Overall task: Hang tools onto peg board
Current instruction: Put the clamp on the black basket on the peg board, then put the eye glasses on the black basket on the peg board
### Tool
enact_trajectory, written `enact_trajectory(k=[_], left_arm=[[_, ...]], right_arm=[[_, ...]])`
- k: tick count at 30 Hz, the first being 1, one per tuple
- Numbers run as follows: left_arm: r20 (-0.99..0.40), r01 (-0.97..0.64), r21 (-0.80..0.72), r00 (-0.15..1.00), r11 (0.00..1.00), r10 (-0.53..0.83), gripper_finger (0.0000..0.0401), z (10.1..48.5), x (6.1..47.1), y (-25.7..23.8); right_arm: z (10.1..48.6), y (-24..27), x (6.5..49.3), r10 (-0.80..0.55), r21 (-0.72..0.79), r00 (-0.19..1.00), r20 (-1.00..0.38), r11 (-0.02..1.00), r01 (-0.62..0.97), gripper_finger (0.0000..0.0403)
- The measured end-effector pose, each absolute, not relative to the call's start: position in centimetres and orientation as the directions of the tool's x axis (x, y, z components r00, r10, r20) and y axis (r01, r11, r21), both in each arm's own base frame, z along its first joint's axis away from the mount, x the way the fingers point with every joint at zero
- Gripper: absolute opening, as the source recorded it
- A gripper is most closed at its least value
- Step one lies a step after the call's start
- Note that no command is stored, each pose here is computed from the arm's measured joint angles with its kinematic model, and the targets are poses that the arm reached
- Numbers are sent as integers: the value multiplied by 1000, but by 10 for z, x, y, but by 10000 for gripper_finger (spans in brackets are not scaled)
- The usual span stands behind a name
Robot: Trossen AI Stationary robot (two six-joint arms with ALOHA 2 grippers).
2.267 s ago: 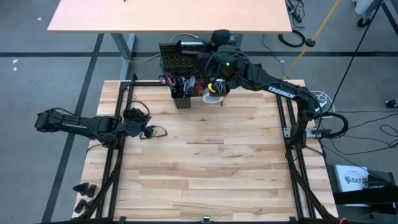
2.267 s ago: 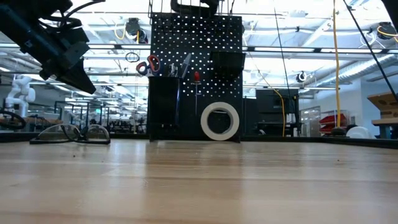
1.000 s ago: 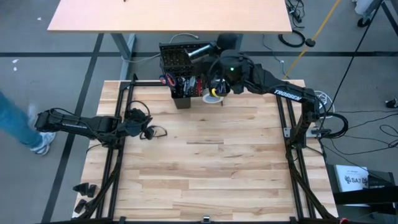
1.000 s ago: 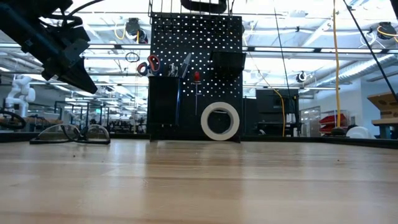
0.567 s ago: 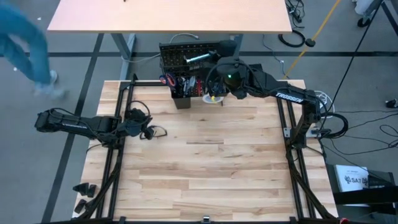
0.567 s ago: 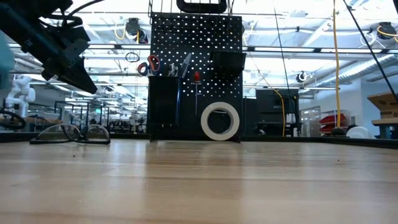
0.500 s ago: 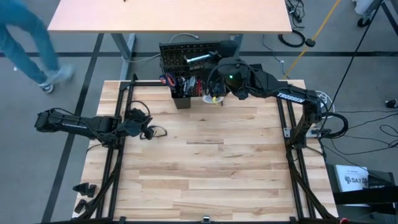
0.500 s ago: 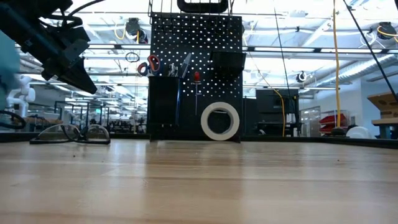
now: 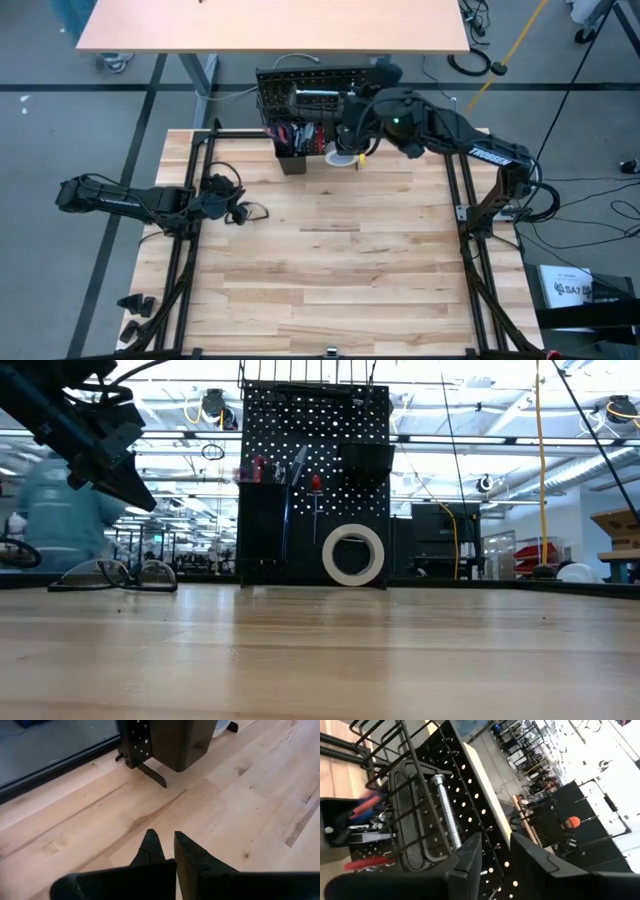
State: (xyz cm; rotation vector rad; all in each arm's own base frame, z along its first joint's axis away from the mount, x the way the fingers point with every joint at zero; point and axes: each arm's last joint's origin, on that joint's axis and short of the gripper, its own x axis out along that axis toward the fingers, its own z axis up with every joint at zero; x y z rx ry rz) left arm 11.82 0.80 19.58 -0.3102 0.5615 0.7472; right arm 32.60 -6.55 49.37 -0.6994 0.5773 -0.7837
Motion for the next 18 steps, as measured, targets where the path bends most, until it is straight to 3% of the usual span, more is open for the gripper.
enact_trajectory(k=[5, 10, 18], left_arm=[[-587, -709, -70, 598, 701, 546, 0, 196, 118, 8], [-621, -658, -88, 623, 748, 475, 0, 194, 119, 6], [-675, -566, -139, 654, 812, 341, 0, 192, 120, 2]], right_arm=[[487, -60, 326, -714, -684, 641, -282, 618, 387, 93], [474, -41, 325, -511, -536, 736, -444, 810, 239, 93], [461, -1, 323, -204, -317, 779, -593, 948, 6, 93]])
